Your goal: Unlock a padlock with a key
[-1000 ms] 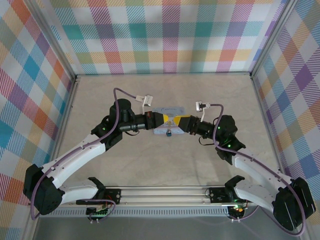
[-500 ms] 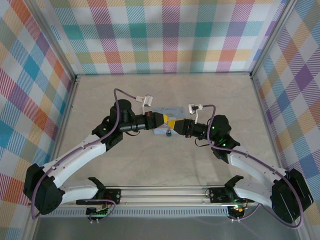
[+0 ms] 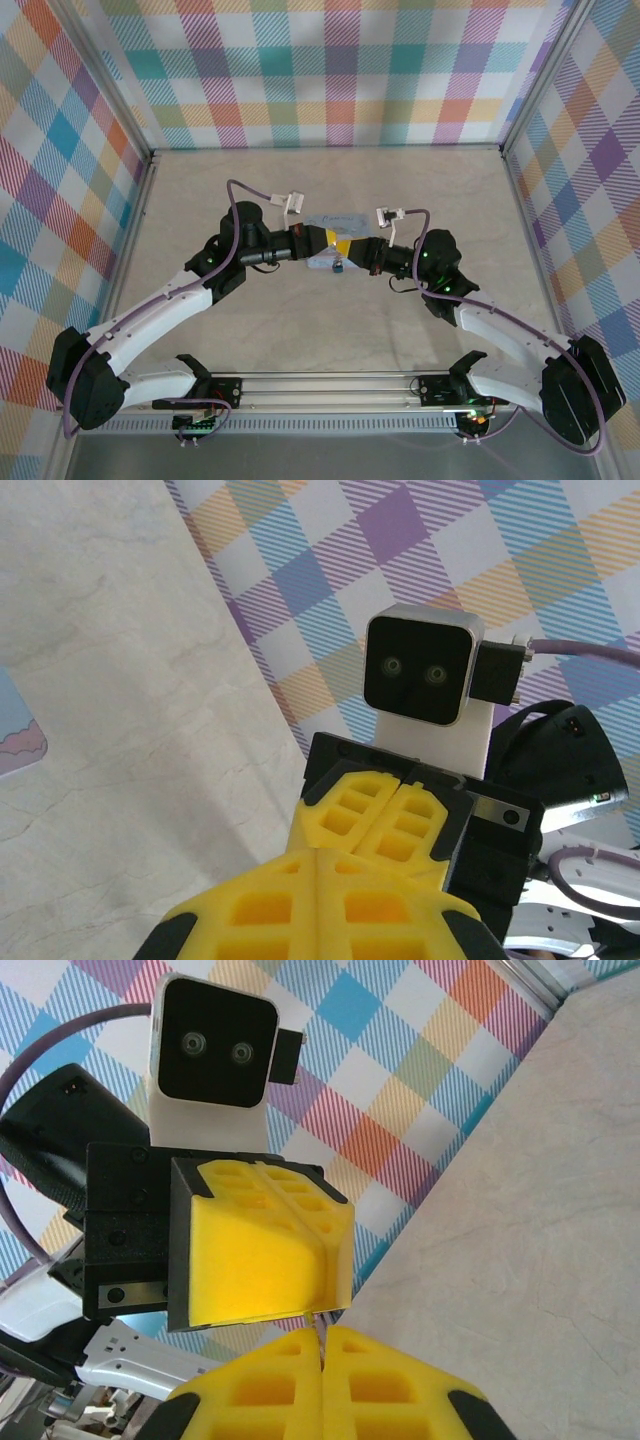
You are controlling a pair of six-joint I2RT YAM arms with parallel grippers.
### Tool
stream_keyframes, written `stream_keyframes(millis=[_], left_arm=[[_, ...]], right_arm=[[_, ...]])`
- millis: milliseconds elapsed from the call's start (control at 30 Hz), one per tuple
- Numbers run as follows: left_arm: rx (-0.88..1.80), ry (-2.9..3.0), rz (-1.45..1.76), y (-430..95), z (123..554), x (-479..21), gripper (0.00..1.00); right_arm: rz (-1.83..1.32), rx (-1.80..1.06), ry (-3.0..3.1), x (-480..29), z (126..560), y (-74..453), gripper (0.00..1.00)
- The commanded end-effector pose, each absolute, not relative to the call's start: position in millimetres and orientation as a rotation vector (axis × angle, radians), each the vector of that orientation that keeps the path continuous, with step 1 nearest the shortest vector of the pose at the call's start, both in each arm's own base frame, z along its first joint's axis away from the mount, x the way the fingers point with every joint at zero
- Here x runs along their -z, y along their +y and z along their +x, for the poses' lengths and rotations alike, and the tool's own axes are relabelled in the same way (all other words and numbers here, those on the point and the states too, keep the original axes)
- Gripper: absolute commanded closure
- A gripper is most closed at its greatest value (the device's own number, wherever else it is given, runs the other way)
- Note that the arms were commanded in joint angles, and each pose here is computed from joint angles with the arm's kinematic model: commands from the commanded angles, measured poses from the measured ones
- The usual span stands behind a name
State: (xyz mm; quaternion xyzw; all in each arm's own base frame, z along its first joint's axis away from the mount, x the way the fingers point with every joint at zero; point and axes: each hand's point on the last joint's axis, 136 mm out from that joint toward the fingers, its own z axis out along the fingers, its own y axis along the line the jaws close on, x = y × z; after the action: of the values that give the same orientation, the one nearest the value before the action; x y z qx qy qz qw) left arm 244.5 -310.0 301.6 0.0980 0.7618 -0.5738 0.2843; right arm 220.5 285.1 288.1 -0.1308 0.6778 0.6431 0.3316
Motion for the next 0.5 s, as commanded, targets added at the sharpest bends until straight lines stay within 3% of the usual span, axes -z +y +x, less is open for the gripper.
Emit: stream_keyframes(millis=[0, 167, 467], left_arm=[[1.53, 1.984, 0.249, -304.4, 245.7, -311.2, 1.0], [1.526, 1.982, 0.241, -303.2, 246.3, -310.3, 1.0], [1.525, 1.976, 0.23, -301.1, 245.7, -309.0, 1.0]], right_arm=[[-0.384, -1.685, 1.69, -305.6, 215.7, 285.1, 0.94], [-0.385, -1.671, 1.676, -309.0, 214.1, 282.0, 1.0], [-0.377, -1.647, 1.663, -311.9, 213.8, 278.1, 1.0]])
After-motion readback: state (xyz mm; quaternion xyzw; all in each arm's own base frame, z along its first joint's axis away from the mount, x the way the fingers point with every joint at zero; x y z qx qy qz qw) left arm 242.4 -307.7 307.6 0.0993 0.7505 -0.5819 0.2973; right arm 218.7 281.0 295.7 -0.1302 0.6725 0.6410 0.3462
